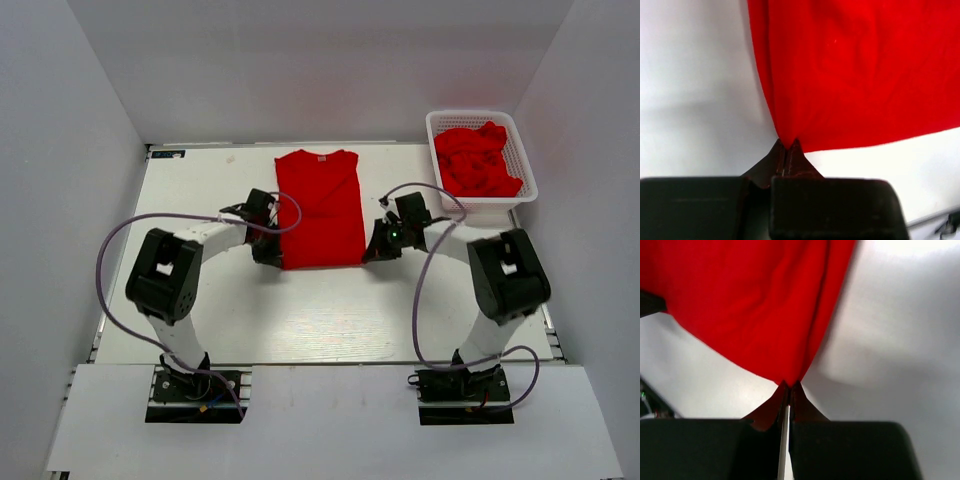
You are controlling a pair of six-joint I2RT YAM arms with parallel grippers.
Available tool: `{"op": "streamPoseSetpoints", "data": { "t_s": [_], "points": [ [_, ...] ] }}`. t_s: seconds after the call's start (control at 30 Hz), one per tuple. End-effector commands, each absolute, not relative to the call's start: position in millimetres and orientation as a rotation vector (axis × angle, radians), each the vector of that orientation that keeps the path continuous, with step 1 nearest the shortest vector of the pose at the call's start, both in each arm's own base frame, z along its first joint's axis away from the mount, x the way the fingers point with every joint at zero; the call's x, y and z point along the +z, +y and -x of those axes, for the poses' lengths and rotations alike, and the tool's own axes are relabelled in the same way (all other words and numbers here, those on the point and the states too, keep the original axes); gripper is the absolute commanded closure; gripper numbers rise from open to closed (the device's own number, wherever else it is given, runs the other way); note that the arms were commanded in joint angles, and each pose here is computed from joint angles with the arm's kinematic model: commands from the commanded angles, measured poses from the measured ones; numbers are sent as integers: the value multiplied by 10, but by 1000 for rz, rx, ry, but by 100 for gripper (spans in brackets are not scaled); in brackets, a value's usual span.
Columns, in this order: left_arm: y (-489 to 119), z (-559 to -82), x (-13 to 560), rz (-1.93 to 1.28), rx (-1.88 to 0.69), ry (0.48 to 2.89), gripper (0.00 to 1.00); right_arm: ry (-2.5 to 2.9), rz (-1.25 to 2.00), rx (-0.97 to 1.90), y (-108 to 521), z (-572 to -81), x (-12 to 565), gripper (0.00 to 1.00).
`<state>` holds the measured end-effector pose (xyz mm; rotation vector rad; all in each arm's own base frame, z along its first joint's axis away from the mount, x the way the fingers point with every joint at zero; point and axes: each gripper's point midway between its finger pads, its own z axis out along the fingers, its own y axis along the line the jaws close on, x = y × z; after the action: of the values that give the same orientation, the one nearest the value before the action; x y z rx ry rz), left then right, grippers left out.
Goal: Fold and stack the t-shirts
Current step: Grab one side of the 2/3 rectangular tshirt with both arms, then fold the long partially folded tshirt into a neat square
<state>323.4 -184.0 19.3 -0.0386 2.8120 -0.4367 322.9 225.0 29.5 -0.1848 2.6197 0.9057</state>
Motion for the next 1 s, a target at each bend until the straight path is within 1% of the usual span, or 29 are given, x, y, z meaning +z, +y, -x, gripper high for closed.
{"op": "streamPoseSetpoints", "data": {
  "t_s": [0.0, 0.03, 0.07, 0.1, 0.13, 0.17, 0.2, 0.23, 0.3, 0.37, 0.5, 0.57, 0.6, 0.7, 0.73, 0.77, 0.83, 0.9, 0.93, 0.97],
  "points": [
    [-1861, -2881, 545, -2, -510, 2797, 100, 2582, 233, 908, 2191, -2964, 552, 100],
    [-1879, -2695, 547, -7, -542, 2832, 100, 2554, 252, 901, 2129, -2778, 708, 100],
    [-1873, -2624, 602, -12, -563, 2829, 100, 2561, 246, 899, 2098, -2704, 718, 100],
    [-1896, -2541, 661, -33, -588, 2824, 100, 2610, 244, 894, 2047, -2525, 656, 100],
    [-1936, -2392, 791, -64, -653, 2814, 100, 2548, 279, 922, 2059, -2451, 860, 100],
    [-1956, -2349, 886, -76, -691, 2799, 100, 2622, 273, 924, 1991, -2217, 756, 100],
    [-2010, -2265, 969, -104, -742, 2796, 100, 2620, 294, 930, 1981, -2148, 791, 100],
    [-2010, -2221, 1041, -111, -762, 2786, 100, 2563, 320, 931, 1968, -2107, 955, 100],
    [-1981, -2163, 1249, -119, -776, 2750, 100, 2598, 320, 916, 1903, -1976, 1025, 100],
    [-1991, -2174, 1449, -113, -792, 2715, 100, 2541, 332, 898, 1868, -1986, 1229, 100],
    [-2058, -2371, 1814, -116, -809, 2603, 100, 2425, 340, 885, 1901, -2183, 1568, 100],
    [-2045, -2477, 1872, -101, -768, 2588, 100, 2397, 329, 860, 1910, -2298, 1674, 100],
    [-2064, -2569, 1984, -100, -761, 2554, 100, 2375, 304, 804, 1886, -2453, 1757, 100],
    [-2053, -2828, 2085, -45, -706, 2524, 100, 2362, 283, 765, 1900, -2643, 1796, 100],
    [-2007, -2907, 2090, 26, -674, 2528, 100, 2353, 270, 763, 1912, -2702, 1813, 100],
    [-1950, -3019, 2016, 72, -596, 2541, 100, 2335, 257, 760, 1926, -2766, 1837, 100],
    [-1970, -3151, 2078, 81, -574, 2528, 100, 2320, 236, 733, 1939, -2946, 1895, 100],
    [-1973, -3361, 2060, 104, -510, 2525, 100, 2318, 205, 680, 1917, -3128, 1914, 100],
    [-1912, -3396, 2024, 127, -468, 2549, 100, 2281, 203, 675, 1928, -3238, 2043, 100],
    [-1874, -3523, 2105, 147, -417, 2519, 100, 2294, 192, 660, 1916, -3306, 2006, 100]
  ]
}}
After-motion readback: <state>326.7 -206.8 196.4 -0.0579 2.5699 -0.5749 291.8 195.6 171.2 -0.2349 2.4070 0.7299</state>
